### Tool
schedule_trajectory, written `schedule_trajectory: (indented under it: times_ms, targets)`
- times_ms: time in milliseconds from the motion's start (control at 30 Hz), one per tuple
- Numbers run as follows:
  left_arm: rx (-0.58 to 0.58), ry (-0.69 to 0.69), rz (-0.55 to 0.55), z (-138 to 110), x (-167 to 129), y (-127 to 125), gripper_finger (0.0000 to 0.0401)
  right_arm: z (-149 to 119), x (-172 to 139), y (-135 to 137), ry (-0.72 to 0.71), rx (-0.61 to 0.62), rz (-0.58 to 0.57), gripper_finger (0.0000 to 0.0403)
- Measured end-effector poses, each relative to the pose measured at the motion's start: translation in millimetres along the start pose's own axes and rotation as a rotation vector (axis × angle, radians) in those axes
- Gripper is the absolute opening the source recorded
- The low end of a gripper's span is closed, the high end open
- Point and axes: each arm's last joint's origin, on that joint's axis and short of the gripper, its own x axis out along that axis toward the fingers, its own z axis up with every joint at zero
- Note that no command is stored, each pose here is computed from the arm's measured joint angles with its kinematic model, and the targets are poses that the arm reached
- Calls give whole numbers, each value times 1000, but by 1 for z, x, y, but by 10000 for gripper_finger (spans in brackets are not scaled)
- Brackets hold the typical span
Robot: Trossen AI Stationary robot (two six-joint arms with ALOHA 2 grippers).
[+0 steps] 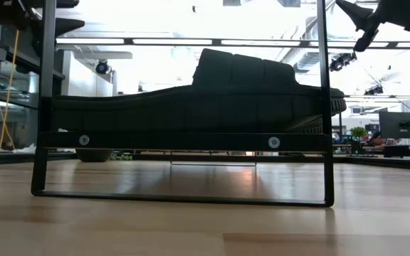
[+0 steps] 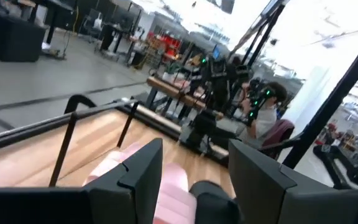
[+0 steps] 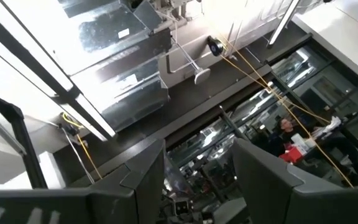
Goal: Pick and place slides into the shelf
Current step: Return to Home Position
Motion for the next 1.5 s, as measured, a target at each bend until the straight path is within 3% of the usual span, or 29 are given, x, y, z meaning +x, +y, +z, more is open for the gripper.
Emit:
schedule_trajectory:
  times_ms: [433,700,1067,1233,1500]
  targets:
    - [-16,14,5,-5,2,2,168,-8,0,-3,76,-5,-32,179]
    - [-19,18,3,-6,2,2,168,-19,-2,-10,177,10,-110,179]
    - [-19,20,4,-6,2,2,168,-25,-4,-12,252,-16,-113,179]
    - [-22,35,10,-7,2,3,168,-29,-5,-11,320,-78,-42,179]
    - [-41,58,22,-9,2,4,168,-33,-6,-13,361,-103,-62,179]
